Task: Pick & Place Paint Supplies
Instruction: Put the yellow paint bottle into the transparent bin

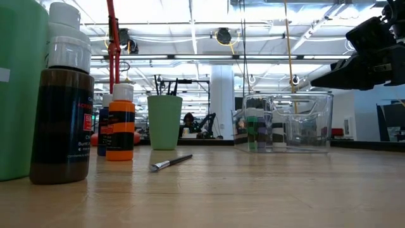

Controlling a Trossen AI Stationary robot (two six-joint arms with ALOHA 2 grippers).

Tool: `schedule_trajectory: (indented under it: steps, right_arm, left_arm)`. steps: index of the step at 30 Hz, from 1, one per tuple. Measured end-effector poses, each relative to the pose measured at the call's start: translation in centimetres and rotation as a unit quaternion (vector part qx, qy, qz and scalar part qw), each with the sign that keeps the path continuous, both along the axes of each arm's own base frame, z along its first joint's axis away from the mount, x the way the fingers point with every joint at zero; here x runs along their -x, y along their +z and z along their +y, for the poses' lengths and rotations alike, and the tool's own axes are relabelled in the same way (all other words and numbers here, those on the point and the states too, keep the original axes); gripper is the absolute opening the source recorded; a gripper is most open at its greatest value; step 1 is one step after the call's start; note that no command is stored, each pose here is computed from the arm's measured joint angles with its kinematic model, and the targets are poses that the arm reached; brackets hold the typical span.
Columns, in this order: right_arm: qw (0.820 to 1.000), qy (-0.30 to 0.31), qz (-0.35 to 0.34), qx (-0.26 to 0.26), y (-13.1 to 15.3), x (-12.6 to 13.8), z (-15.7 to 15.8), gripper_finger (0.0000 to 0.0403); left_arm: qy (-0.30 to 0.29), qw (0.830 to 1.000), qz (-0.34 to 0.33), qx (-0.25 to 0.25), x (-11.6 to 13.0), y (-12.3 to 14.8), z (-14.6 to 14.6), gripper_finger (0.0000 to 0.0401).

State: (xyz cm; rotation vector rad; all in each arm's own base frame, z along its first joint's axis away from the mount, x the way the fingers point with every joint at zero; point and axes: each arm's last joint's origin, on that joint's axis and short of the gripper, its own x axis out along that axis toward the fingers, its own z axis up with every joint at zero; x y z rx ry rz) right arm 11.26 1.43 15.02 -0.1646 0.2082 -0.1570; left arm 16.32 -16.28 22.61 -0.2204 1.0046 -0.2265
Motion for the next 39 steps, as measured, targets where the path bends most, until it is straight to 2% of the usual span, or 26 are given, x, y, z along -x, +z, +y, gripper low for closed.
schedule_trajectory:
  steps: [2,9,12,16,18,21,27,29,34,39]
  right_arm:
    - [1.0,0.0,0.0,0.0,0.0,0.0,0.0,0.0004]
    - [1.0,-0.002,-0.002,-0.008,0.0,0.0,0.0,0.0004]
    - [1.0,-0.005,-0.004,-0.022,0.0,0.0,0.0,0.0004]
    - [0.999,-0.006,-0.006,-0.031,0.0,0.0,0.0,0.0004]
    - [0.999,-0.006,-0.006,-0.031,0.0,0.0,0.0,0.0004]
    - [0.999,-0.009,-0.008,-0.043,0.0,0.0,0.0,0.0004]
    - [0.998,-0.011,-0.01,-0.055,0.0,0.0,0.0,0.0004]
    - [0.998,-0.011,-0.01,-0.055,0.0,0.0,0.0,0.0004]
    - [0.999,-0.01,-0.009,-0.052,0.0,0.0,0.0,0.0004]
    - [0.999,-0.008,-0.004,-0.039,0.0,0.0,0.0,0.0004]
  left_arm:
    - [0.002,1.0,-0.009,0.02,0.1,1.6,0.3,0.009]
    - [0.019,0.999,-0.023,0.02,0.8,7.4,1.7,0.009]
    - [0.048,0.998,-0.022,-0.039,1.3,9.7,2.9,0.009]
    - [0.084,0.986,-0.106,-0.102,0.5,12.7,4.3,0.009]
    - [0.106,0.978,-0.146,-0.106,-0.6,13.9,5.0,0.009]
    - [0.121,0.973,-0.178,-0.087,-3.4,15.0,5.9,0.009]
    - [0.051,0.982,-0.162,-0.084,-10.8,14.8,7.4,0.009]
    - [0.053,0.98,-0.16,-0.102,-13.8,14.6,8.4,0.009]
    - [0.073,0.969,-0.161,-0.175,-21.7,12.0,12.3,0.009]
    - [0.083,0.966,-0.164,-0.183,-28.3,10.2,17.5,0.009]
